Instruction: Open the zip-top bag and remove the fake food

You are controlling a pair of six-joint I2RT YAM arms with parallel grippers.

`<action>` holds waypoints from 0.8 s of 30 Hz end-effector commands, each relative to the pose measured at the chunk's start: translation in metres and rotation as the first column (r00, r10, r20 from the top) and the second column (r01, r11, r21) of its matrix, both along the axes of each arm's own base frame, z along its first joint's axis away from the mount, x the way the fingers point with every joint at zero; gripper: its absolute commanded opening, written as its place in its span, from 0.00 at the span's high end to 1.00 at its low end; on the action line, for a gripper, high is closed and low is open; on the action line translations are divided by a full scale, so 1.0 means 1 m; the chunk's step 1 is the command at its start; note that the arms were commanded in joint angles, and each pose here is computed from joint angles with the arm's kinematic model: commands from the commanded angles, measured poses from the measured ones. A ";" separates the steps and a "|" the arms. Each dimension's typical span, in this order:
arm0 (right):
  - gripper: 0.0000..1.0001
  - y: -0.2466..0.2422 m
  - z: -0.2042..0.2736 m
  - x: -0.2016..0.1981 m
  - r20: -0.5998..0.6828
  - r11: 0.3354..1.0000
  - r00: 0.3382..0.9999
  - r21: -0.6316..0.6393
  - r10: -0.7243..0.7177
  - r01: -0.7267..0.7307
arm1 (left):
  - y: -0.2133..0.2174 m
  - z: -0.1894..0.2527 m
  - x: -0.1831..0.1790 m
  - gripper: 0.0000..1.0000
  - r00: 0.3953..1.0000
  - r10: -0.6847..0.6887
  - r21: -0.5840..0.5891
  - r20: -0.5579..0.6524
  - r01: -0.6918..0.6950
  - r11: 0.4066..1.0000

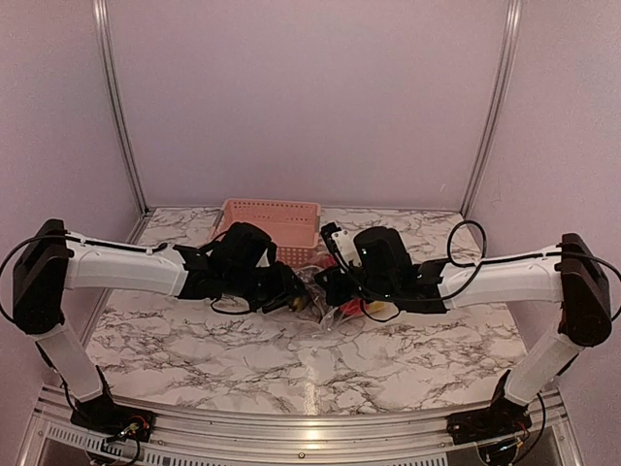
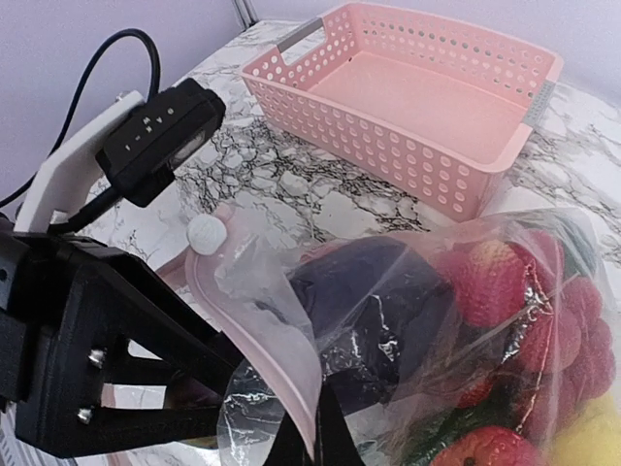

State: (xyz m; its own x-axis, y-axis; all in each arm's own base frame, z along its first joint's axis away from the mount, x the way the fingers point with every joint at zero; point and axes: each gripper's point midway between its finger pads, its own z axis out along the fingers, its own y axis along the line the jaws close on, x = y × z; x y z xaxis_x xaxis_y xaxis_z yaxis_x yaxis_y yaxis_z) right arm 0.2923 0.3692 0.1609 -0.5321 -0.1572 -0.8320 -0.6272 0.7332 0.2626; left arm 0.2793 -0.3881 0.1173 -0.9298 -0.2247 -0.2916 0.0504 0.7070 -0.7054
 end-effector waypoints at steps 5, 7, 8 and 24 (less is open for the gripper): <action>1.00 -0.009 -0.002 0.007 0.076 0.994 0.995 -0.088 -0.063 0.070 | 0.007 0.054 -0.014 0.76 1.000 0.021 -0.172 -0.016 -0.023 0.985; 1.00 -0.014 -0.001 0.008 0.088 0.992 0.993 -0.096 -0.079 0.087 | 0.007 0.053 -0.021 0.76 0.999 -0.004 -0.194 -0.035 -0.002 0.981; 1.00 -0.015 -0.001 0.009 0.094 0.991 0.992 -0.100 -0.085 0.094 | 0.007 0.052 -0.025 0.76 0.999 -0.019 -0.196 -0.043 0.010 0.980; 1.00 0.006 0.005 0.013 0.107 0.995 0.994 -0.091 -0.021 0.031 | 0.009 0.067 -0.056 0.79 0.985 -0.161 -0.070 0.054 0.165 0.984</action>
State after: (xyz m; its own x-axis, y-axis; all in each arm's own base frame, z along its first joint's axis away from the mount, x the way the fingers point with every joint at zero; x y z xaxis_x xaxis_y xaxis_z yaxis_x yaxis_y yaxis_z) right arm 0.2965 0.3689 0.1620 -0.4637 -0.2112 -0.8605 -0.6336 0.7578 0.1554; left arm 0.2439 -0.3732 0.1451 -0.9515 -0.2008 -0.2329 0.0534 0.6379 -0.7682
